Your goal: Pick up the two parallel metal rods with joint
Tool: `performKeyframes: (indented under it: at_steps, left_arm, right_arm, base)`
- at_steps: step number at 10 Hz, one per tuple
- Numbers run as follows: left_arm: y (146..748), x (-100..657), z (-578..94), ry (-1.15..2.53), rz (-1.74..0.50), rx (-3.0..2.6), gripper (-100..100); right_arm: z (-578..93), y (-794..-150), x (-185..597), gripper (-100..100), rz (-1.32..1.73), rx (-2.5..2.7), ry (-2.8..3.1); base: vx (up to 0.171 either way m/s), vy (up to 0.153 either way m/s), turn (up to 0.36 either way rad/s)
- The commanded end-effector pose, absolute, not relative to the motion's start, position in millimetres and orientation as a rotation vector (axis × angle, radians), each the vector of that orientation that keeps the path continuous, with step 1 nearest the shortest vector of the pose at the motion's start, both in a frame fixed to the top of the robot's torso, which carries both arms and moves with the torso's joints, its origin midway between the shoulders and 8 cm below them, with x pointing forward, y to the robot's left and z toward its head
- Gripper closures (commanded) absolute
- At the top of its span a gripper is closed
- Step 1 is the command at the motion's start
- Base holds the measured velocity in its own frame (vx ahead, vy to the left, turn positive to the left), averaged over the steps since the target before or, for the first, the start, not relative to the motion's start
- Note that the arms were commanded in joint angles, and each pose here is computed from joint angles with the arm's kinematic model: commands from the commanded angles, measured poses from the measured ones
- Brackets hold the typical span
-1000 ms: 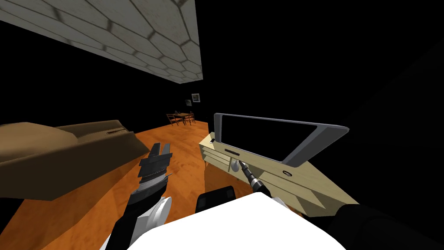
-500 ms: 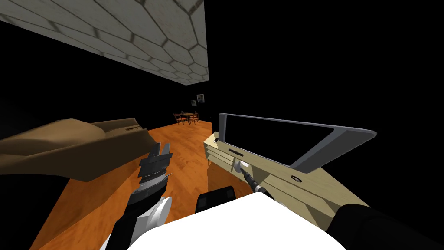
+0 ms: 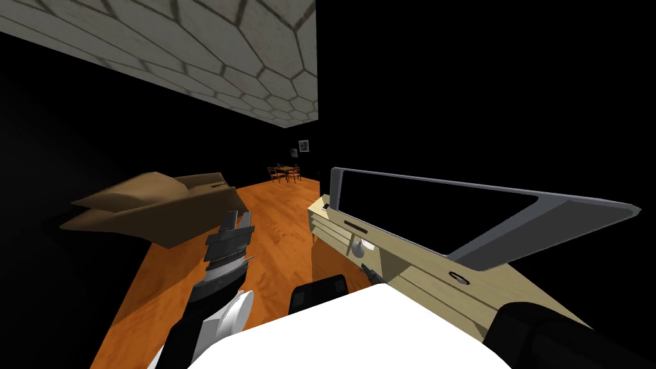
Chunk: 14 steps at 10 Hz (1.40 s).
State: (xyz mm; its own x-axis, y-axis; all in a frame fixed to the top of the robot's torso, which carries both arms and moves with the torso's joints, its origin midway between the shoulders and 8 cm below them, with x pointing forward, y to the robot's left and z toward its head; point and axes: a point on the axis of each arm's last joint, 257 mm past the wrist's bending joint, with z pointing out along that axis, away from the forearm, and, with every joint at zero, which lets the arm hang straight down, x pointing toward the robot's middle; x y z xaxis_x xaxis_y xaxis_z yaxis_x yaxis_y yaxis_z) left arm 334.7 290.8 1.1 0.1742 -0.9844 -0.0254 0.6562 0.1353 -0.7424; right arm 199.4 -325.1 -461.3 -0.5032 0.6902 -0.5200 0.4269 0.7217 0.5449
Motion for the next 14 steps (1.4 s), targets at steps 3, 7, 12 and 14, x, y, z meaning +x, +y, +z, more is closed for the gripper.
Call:
performKeyframes:
  at_steps: [3,7,12,14]
  left_arm:
    - [291,335,1,0.601,-1.297,-0.676,0]
    - [291,335,1,0.601,-1.297,-0.676,0]
    - [291,335,1,0.601,-1.297,-0.676,0]
    - [291,335,1,0.601,-1.297,-0.676,0]
  right_arm:
    - [-503,-365,128,-100,0.257,0.745,2.376]
    - [-527,-420,54,-100,0.041,0.587,2.579]
    - [-531,-477,-8,-100,-0.15,0.403,2.737]
    - [-527,-512,-39,-100,-0.256,0.28,2.815]
  base:
    - [0.023,0.078,0.22]
    - [0.054,0.071,0.251]
    - [0.087,0.05,0.23]
    - [0.097,0.022,0.268]
